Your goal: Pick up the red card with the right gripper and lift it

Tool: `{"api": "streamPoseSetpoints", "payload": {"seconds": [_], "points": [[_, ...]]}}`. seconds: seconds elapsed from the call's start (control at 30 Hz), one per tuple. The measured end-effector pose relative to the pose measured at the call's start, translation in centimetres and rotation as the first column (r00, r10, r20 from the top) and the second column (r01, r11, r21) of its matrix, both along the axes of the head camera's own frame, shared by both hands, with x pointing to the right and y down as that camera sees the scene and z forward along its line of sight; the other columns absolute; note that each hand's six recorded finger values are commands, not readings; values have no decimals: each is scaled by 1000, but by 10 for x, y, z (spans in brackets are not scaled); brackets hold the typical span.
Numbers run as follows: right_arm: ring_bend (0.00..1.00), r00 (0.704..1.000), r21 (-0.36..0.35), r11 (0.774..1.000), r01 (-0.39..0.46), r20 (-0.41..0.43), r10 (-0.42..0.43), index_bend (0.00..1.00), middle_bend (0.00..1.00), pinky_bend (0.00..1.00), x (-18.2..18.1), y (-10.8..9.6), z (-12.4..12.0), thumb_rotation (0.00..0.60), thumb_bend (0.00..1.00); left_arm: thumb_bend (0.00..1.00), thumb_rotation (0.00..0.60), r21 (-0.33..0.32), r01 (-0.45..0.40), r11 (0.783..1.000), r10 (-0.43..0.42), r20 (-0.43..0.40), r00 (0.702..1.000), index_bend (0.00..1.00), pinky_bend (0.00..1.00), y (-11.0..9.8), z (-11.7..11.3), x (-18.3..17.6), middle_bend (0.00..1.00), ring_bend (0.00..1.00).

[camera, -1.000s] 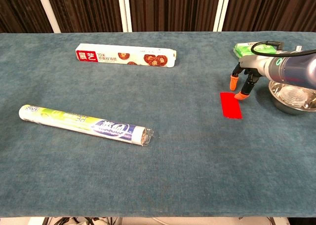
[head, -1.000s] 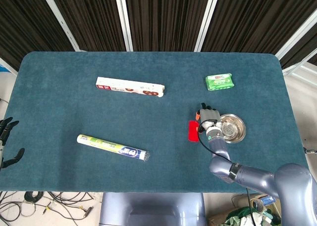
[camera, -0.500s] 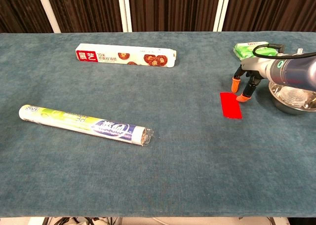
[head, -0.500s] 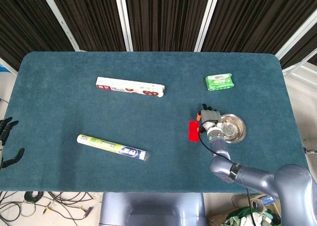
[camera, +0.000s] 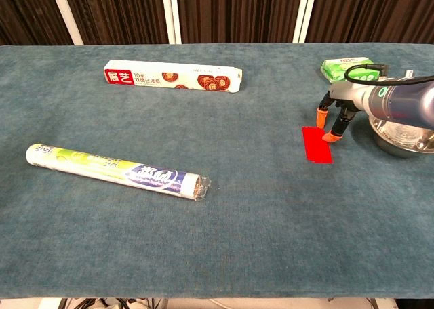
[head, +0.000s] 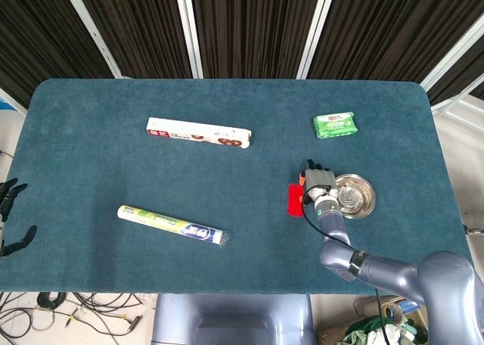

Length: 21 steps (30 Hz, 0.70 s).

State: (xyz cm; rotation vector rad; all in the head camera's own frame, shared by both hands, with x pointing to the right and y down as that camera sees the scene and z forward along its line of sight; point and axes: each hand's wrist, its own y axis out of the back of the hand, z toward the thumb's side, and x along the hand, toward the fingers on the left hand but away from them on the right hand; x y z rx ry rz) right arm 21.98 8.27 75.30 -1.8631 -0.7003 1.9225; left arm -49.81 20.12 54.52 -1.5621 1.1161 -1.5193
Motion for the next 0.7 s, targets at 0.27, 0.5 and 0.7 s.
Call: {"api": "streamPoseSetpoints", "payload": {"seconds": [0.27, 0.5, 0.7], "points": [[73, 1000, 3, 1000, -9, 5, 9, 503, 0, 141, -1, 1, 2, 600, 265, 321, 600, 0, 7, 1000, -7, -2, 1000, 138, 38, 0, 0, -1, 62, 46], [73, 1000, 0, 1000, -14, 8, 14, 505, 0, 141, -3, 2, 2, 600, 265, 321, 600, -1, 10, 1000, -10, -2, 1000, 138, 37, -1, 0, 0, 62, 46], [73, 999, 9, 1000, -28, 19, 27, 505, 0, 141, -6, 0, 0, 600, 265, 322, 600, 0, 15, 1000, -15, -4, 1000, 138, 37, -1, 0, 0, 62, 46]]}}
